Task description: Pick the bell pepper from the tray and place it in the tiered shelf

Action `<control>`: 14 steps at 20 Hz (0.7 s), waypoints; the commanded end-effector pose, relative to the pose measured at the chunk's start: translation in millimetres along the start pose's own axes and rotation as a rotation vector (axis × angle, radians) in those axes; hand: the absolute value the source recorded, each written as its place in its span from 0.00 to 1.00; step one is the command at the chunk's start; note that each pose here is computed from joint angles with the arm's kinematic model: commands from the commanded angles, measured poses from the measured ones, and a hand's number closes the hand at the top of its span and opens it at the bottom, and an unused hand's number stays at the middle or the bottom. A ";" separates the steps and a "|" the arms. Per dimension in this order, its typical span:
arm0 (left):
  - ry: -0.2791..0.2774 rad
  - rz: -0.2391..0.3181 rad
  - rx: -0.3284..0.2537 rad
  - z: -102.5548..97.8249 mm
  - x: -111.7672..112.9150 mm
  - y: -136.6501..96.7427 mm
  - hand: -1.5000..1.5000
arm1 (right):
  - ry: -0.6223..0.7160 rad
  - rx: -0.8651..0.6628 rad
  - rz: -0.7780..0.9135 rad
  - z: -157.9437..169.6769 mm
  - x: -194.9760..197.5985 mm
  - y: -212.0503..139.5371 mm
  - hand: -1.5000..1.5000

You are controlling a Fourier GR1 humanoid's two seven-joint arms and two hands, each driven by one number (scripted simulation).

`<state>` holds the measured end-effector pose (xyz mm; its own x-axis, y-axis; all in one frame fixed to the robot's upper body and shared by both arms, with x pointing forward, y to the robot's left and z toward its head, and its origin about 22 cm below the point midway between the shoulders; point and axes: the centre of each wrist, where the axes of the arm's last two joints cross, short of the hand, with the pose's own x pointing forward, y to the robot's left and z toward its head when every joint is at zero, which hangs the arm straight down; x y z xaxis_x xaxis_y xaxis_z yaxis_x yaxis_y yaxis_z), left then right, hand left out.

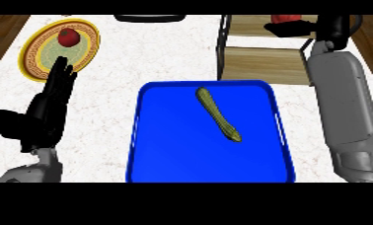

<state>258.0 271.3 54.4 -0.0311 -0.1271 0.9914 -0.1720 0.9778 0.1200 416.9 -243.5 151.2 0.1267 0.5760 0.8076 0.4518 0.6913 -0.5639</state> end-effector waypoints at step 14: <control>0.010 -0.010 0.026 4.5 -3.3 0.1 0.50 | 0.098 -0.234 -0.240 17.1 -4.1 -132.7 0.00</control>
<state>254.8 274.8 54.0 -0.0232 -0.1354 0.9905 -0.1929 0.9728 0.1285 371.6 -304.0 206.7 0.0375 0.3973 0.9169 0.6337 0.7000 -0.3293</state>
